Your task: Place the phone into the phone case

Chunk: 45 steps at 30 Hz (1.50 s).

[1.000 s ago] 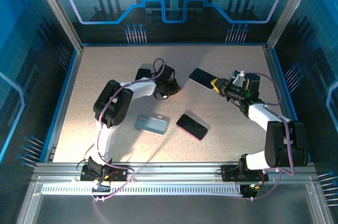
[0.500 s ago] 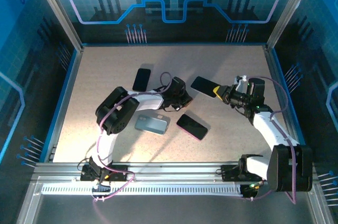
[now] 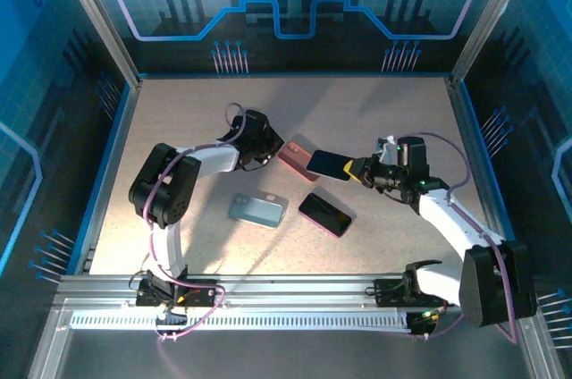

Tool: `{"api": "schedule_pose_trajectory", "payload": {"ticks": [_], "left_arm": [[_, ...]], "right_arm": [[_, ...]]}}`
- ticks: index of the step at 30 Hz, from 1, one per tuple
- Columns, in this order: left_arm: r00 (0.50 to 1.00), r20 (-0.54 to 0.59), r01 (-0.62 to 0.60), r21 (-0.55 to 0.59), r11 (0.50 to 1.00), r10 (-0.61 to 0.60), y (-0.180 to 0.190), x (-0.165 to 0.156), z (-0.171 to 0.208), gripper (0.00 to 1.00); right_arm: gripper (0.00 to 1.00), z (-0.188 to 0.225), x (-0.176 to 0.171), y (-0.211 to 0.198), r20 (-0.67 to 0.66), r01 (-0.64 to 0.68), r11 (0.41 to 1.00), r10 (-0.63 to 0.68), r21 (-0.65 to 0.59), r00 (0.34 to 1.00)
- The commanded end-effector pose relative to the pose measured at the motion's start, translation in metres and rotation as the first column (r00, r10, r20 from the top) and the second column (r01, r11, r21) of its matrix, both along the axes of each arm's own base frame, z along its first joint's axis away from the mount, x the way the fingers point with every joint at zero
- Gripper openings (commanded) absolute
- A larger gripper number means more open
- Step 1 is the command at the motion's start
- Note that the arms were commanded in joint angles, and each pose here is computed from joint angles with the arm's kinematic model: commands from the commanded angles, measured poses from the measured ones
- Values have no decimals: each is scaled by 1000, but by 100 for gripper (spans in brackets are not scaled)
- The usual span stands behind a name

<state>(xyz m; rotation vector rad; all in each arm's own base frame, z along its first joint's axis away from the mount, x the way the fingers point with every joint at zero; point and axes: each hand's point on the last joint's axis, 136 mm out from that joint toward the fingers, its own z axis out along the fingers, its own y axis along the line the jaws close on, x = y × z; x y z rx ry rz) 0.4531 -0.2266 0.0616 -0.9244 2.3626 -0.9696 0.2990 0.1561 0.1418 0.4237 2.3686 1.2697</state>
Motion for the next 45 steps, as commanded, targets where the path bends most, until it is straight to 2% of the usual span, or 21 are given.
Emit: {"api": "schedule_pose_trajectory", "payload": {"ticks": [1,9,19,25,36,45], "left_arm": [[996,9,90,43,995,-91,-4,6,2,0],[992,9,126,55,990,-127,2,23,-16,0],[989,-5,150,78,986,-150,3,20,-31,0],[989,-20,148,67,987,-147,1,7,-39,0],[984,-64,167,28,986,-165,-21,-35,-54,0],[987,-61,150,6,989,-149,-20,-42,-53,0]], "right_arm": [[0,8,14,14,36,1,1000,-1,-3,999],[0,-10,33,37,7,36,999,-36,-9,999],[0,-25,57,47,-9,74,997,-74,20,997],[0,-36,63,48,-33,89,996,-89,22,996],[0,-54,63,50,-69,72,997,-72,-2,995],[0,-68,66,63,-92,20,1000,-21,-12,996]]}}
